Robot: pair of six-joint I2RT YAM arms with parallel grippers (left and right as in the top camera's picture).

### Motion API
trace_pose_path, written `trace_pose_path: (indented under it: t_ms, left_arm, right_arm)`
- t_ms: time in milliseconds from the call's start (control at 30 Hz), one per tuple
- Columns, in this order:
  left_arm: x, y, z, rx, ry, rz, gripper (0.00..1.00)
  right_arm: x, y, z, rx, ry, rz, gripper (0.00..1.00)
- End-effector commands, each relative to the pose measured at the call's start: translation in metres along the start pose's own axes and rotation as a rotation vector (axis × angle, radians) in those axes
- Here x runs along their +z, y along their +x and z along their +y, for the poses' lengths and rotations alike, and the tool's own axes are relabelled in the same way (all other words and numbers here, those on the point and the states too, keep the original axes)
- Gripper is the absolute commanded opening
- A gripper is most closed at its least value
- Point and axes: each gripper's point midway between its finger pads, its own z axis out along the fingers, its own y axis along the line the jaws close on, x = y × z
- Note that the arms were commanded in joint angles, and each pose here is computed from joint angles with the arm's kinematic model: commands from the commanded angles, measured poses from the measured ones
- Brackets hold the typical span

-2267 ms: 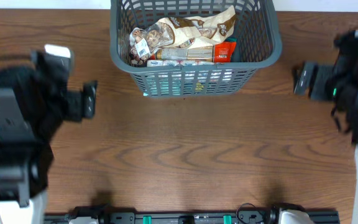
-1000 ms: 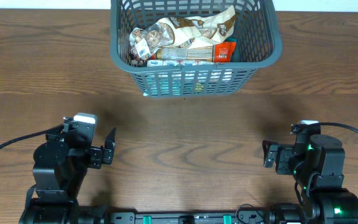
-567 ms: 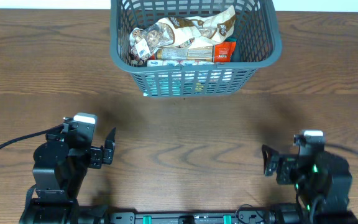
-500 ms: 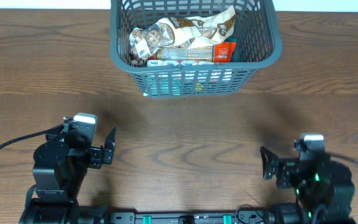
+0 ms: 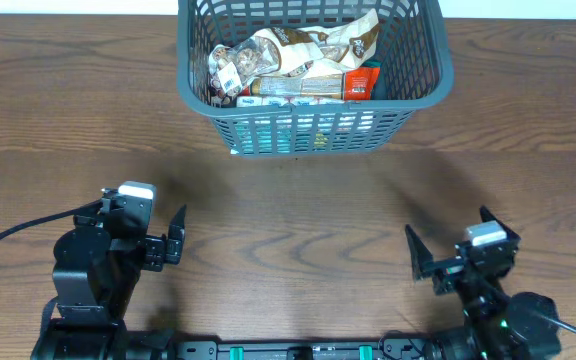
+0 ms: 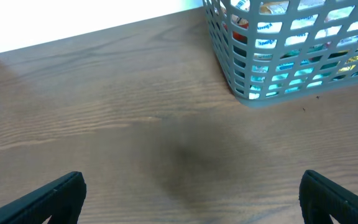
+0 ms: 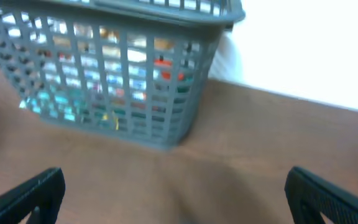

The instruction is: Pack container

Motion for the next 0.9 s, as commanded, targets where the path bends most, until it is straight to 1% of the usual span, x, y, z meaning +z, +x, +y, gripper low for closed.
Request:
trace_pose_path:
  t_ms: [0,300,500,867]
  left_arm:
    - [-0.002,-0.002,0.001,0.015,-0.007,-0.011,0.99]
    - [-0.002,-0.003,0.001,0.015,-0.007,-0.011,0.99]
    - [-0.002,-0.002,0.001,0.015,-0.007,-0.011,0.99]
    - [-0.002,-0.002,0.001,0.015,-0.007,-0.011,0.99]
  right_arm:
    - [0.011,0.009,-0.002,-0.028,0.024,-0.043,0.99]
    - [0.042,0.044,-0.012,-0.025,0.107,-0.107,0.99]
    - [0.052,0.071,-0.012,-0.024,0.11,-0.059,0.99]
    - [0.048,0.073,-0.035,0.017,0.211,-0.052,0.99]
